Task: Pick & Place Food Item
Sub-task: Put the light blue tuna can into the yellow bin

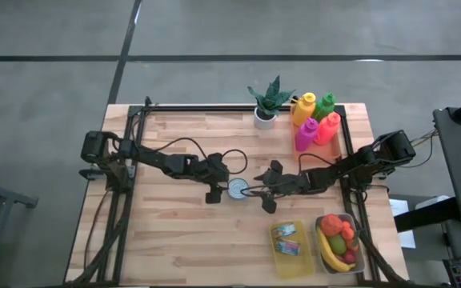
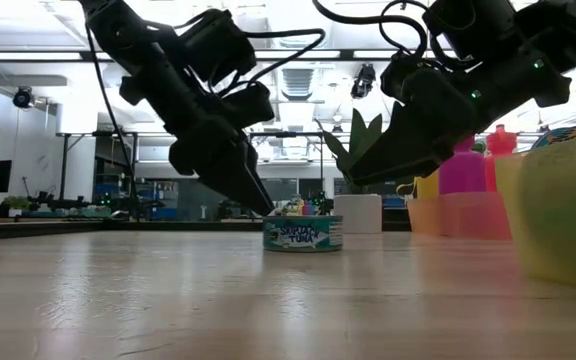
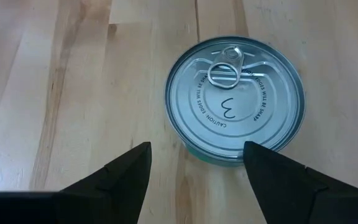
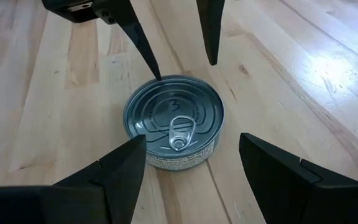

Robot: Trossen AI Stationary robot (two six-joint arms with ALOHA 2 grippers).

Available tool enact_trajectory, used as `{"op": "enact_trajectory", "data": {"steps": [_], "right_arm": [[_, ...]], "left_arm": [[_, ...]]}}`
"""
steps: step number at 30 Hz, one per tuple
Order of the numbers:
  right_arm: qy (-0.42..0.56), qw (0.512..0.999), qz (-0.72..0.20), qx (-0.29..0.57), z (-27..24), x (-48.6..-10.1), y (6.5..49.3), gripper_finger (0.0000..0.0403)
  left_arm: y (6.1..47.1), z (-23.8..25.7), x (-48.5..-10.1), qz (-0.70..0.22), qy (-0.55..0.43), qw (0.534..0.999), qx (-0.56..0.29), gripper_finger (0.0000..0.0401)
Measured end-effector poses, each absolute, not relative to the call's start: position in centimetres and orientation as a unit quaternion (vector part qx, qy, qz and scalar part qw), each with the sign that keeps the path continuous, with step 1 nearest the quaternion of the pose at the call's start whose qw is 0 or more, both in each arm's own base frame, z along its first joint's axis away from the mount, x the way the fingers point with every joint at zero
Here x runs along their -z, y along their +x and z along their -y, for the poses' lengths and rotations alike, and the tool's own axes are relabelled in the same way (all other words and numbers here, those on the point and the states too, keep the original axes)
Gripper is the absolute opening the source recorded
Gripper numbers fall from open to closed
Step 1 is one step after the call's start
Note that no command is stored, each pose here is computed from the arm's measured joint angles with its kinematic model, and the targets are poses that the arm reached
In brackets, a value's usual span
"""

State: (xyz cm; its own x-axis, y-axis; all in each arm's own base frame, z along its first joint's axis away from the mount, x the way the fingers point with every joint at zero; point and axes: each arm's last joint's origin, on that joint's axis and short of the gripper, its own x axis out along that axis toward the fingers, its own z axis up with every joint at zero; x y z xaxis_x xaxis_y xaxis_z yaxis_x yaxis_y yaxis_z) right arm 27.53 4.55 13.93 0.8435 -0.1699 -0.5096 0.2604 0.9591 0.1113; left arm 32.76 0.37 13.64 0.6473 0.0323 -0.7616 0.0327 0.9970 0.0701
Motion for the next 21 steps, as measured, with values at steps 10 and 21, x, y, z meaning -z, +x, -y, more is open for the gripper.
{"op": "enact_trajectory", "data": {"steps": [10,21], "right_arm": [[0.088,0.956,-0.256,0.112,-4.5,-13.9,27.5,0.0254],[0.089,0.956,-0.256,0.112,-4.5,-13.9,27.5,0.0254]], "left_arm": [[30.6,-0.4,-11.4,-0.458,0.027,0.888,-0.004,0.0263],[30.0,-0.3,-10.7,-0.446,0.010,0.895,-0.012,0.0263]]}}
